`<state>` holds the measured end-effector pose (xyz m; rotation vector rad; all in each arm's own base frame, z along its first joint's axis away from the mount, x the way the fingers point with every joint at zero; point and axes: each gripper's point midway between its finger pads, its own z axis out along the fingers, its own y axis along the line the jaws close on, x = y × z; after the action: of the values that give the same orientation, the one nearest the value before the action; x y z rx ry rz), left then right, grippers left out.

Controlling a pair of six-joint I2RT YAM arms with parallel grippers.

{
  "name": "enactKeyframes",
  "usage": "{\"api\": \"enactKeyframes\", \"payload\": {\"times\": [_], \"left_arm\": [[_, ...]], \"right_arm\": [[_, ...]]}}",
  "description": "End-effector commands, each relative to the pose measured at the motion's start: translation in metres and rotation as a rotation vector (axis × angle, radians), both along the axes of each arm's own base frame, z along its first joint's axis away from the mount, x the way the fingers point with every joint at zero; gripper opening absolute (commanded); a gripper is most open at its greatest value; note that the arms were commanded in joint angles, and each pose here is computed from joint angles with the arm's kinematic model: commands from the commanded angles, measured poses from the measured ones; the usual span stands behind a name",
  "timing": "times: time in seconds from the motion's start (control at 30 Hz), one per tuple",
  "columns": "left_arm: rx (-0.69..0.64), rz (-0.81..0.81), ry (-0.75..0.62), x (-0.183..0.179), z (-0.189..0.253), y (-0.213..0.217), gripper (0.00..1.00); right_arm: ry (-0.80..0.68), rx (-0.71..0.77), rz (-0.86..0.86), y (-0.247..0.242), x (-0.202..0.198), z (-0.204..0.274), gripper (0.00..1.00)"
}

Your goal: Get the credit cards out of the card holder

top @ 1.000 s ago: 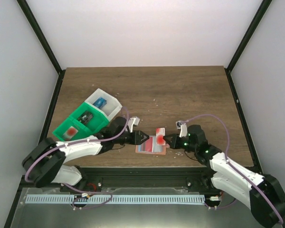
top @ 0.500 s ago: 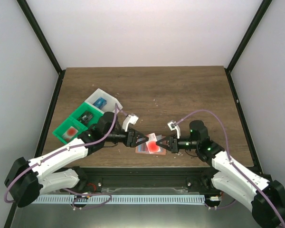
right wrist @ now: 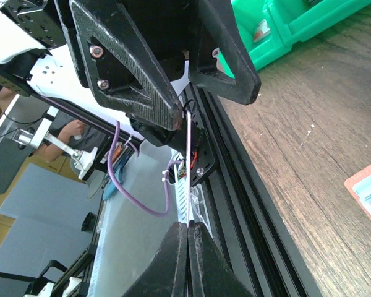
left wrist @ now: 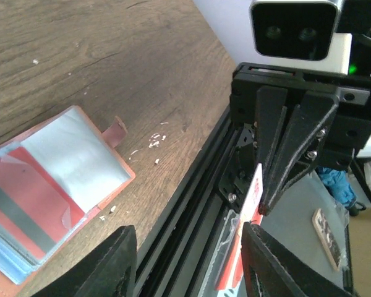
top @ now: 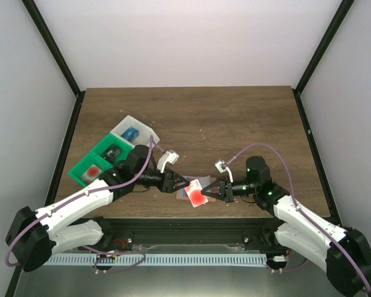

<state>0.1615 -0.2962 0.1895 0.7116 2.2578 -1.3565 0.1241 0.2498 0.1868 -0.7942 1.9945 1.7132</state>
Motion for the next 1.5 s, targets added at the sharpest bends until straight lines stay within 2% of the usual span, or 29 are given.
{"api": "enactKeyframes", "payload": {"times": [0.0,0.1,0.23,0.37,0.4,0.57,0.73,0.8,0.83,1.07,1.17,1.3,1.47], "left_arm": [[-0.071,-0.077,0.017,-0.012,0.010,-0.005,0.42],[-0.114,-0.115,0.054,-0.022,0.011,-0.006,0.21],[-0.136,-0.150,0.086,-0.031,0.009,-0.006,0.00],[-0.149,-0.137,0.101,-0.034,0.002,-0.002,0.00],[-0.155,-0.125,0.101,-0.033,0.002,-0.002,0.00],[-0.131,0.003,0.094,-0.012,-0.004,0.005,0.00],[-0.062,0.234,0.104,0.025,-0.019,0.022,0.00],[-0.054,0.305,0.106,0.037,-0.020,0.028,0.00],[-0.047,0.343,0.103,0.044,-0.020,0.031,0.00],[0.054,0.741,0.014,0.101,-0.012,0.087,0.00],[0.052,0.864,-0.019,0.116,0.000,0.111,0.00],[0.011,1.101,0.025,0.132,0.006,0.158,0.00],[0.003,1.299,0.072,0.137,-0.001,0.203,0.00]], "right_arm": [[-0.001,0.035,0.028,0.000,-0.003,0.004,0.01],[0.009,0.039,0.026,0.000,-0.004,0.004,0.01],[0.015,0.044,0.017,0.000,-0.002,0.007,0.01],[0.011,0.044,-0.008,0.000,0.000,0.006,0.01],[0.015,0.037,-0.021,-0.001,0.002,0.005,0.05],[0.023,-0.003,-0.132,-0.005,0.015,-0.001,0.46],[0.011,0.007,-0.184,-0.008,0.020,0.006,0.76],[0.009,0.013,-0.189,-0.008,0.021,0.008,0.95],[0.015,0.007,-0.200,-0.008,0.022,0.007,0.99],[0.049,-0.015,-0.266,-0.012,0.030,-0.001,1.00],[0.055,-0.033,-0.281,-0.013,0.032,-0.005,1.00],[0.070,-0.037,-0.274,-0.012,0.032,-0.007,1.00],[0.091,-0.049,-0.224,-0.007,0.029,-0.008,1.00]]}}
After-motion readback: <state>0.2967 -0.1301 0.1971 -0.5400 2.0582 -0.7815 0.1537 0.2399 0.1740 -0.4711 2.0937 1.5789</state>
